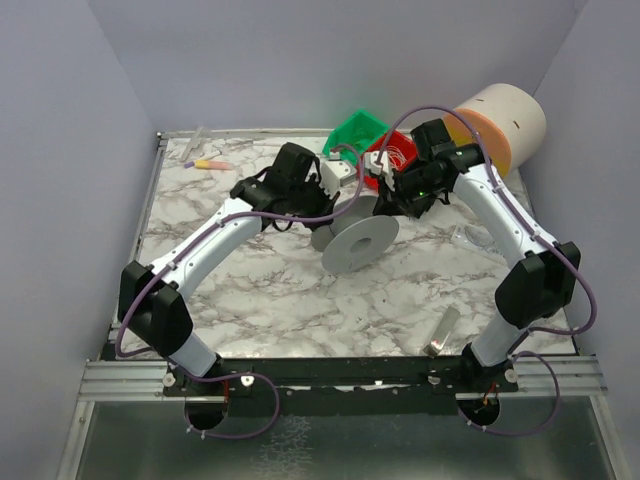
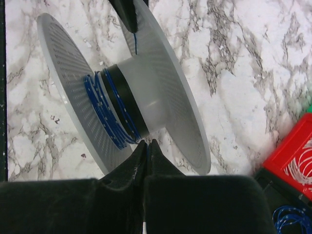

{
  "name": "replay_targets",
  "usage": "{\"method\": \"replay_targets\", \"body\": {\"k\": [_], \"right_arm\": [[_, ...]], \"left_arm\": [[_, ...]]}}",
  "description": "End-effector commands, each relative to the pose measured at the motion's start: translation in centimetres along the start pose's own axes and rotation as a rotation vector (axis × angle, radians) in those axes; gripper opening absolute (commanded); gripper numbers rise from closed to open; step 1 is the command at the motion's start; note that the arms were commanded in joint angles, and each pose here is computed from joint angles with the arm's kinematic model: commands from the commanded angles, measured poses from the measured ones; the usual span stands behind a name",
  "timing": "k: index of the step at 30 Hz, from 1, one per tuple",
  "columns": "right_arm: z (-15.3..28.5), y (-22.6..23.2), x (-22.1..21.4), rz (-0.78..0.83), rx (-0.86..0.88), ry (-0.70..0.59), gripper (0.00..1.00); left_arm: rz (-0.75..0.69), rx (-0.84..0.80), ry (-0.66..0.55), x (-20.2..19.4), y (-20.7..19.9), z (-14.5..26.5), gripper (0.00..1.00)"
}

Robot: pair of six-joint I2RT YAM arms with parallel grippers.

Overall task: Wrap the cables
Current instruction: Wrap the cable around the cable reel.

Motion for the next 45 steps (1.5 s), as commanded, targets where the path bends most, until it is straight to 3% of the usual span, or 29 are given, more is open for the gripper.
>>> {"method": "replay_targets", "body": {"k": [1,18,23,27,34,41,45], "right_arm": [[-0.8,2.3,2.5,0.083,0.106,-0.051,0.0],[-3.7,3.2,6.7,0.052,0.125,-0.207,0.01],[-2.9,2.5,6.3,0.053,-0.012,-0.214,0.0],[-1.5,0.3,6.7,0.068,-0.237,-0.23,0.01],[-0.8,-0.7,7.7,-0.081,-0.27,-0.231,0.01],[-2.8,0.3,7.3,-0.341,-0.164,-0.243,0.0],[-4.7,0.3,7.3,-0.409,-0.173,-0.235,0.01]], "left_arm": [[-0.008,0.084,0.003,0.9,1.1,0.0,0.0],[0.02,0.014,0.043,-0.6,-0.6,-1.8,0.0],[0.037,0.014,0.035,-0.8,-0.6,-1.3,0.0],[0.045,0.072,0.04,-1.0,0.3,-1.1,0.0],[0.08,0.274,0.044,-1.5,3.6,-1.2,0.0],[0.159,0.341,-0.009,-0.4,4.5,-1.2,0.0],[0.218,0.326,-0.058,0.4,4.2,-1.4,0.0]]}}
Point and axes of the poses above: each gripper's point midway between its finger pads, its own z axis back along the fingers, its own y axis along the line the jaws close on, x = y × z, the point moved 1 cm from there along z, back along the fingers, and after that the axes turned 8 degrees about z, right-handed, at the moved point
